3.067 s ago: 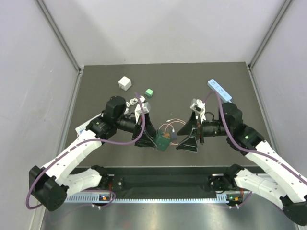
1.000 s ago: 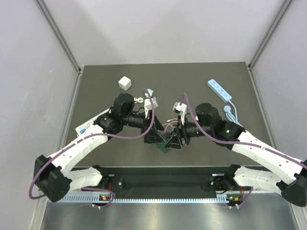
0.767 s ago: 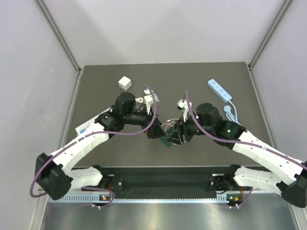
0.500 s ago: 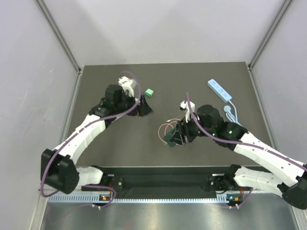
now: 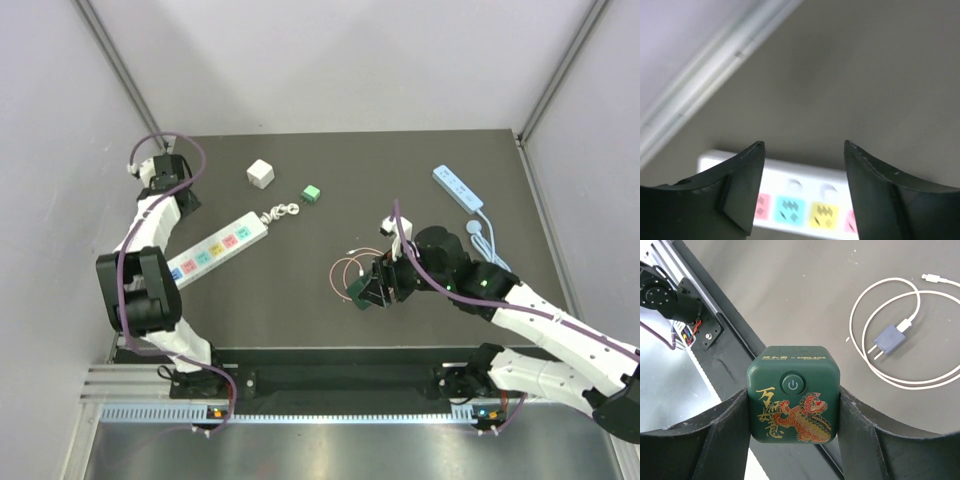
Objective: Insert the plug
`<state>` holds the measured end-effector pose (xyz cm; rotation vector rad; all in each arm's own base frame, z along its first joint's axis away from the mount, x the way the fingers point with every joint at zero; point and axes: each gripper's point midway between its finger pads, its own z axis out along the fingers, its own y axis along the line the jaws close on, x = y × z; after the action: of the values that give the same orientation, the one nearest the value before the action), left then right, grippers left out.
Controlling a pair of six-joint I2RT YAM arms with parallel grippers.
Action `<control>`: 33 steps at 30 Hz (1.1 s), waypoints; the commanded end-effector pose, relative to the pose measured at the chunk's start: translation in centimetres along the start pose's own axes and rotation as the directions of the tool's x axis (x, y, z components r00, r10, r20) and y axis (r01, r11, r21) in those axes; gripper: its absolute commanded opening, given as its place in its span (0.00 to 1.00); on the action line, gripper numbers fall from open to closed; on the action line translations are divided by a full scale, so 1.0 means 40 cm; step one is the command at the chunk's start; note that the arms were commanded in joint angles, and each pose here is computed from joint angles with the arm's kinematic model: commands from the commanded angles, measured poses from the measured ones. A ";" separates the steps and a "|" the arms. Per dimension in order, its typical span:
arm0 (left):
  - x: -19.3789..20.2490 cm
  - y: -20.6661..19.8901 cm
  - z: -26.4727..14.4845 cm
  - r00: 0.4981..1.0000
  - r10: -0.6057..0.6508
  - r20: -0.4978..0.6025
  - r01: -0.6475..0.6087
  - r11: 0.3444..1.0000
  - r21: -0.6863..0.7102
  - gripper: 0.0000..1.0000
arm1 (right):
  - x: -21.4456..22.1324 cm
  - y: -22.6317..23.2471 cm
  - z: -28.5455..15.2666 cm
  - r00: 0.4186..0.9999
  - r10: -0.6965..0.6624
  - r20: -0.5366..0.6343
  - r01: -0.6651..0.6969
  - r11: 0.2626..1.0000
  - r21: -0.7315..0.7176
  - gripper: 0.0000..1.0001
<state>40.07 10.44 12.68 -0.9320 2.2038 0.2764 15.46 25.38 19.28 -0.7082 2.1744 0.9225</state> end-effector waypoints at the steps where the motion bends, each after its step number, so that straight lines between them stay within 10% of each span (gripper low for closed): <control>1: -0.097 0.106 0.038 0.993 0.026 0.113 0.001 0.972 -0.234 0.68 | -0.068 0.031 -0.018 0.995 -0.016 0.103 0.021 0.999 -0.048 0.00; 11: 0.062 0.145 0.193 0.971 0.161 -0.180 -0.206 0.940 -0.273 0.31 | -0.077 0.050 -0.043 0.990 -0.051 0.133 0.062 0.995 -0.079 0.00; 25: 0.372 0.019 0.028 0.908 0.140 -0.395 -0.123 0.990 0.067 0.25 | -0.208 0.000 -0.002 0.976 -0.095 0.198 0.080 0.993 0.083 0.00; 33: 0.354 -0.057 -0.041 0.932 0.151 -0.330 -0.079 0.972 0.222 0.28 | -0.355 -0.003 0.142 0.955 -0.253 0.152 0.230 0.961 0.154 0.00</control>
<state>31.99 1.34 2.17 -0.7883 2.6513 0.0499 23.73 30.09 22.62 -0.7247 2.1089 0.7106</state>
